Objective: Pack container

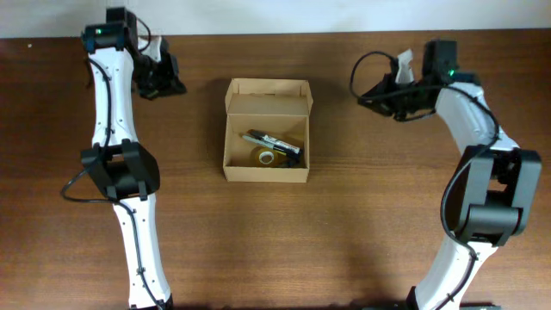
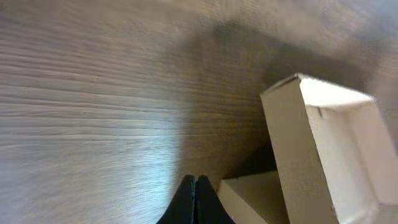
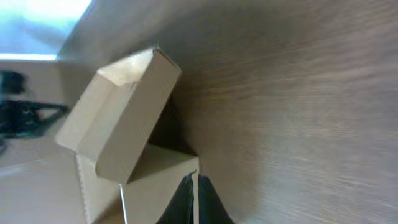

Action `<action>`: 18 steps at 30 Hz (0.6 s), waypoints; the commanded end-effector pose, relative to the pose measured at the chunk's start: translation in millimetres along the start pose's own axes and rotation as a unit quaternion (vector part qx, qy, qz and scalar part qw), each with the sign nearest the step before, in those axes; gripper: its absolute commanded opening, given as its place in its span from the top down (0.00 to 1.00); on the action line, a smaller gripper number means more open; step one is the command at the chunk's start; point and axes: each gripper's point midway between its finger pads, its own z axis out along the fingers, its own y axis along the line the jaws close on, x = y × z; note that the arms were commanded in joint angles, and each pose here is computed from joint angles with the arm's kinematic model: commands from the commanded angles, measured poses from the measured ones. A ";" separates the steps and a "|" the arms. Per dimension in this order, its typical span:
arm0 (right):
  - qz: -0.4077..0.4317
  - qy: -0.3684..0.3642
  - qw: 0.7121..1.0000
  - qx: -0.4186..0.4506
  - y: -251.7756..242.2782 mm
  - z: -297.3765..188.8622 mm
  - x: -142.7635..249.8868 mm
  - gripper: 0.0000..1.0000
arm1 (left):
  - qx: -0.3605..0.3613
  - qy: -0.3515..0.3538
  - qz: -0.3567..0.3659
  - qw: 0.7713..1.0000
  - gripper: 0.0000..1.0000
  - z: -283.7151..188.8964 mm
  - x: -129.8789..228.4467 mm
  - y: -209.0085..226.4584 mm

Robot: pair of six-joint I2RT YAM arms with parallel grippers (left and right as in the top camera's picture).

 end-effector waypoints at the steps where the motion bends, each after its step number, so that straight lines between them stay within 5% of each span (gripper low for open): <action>1: 0.076 0.029 0.996 -0.047 1.4 13.3 20.3 0.96 | 0.079 0.028 0.000 0.996 0.98 13.3 6.3 -11.3; 18: 0.073 0.093 0.987 -0.107 2.7 105.5 54.7 0.96 | 0.118 0.096 0.008 0.988 0.98 86.5 29.7 -25.8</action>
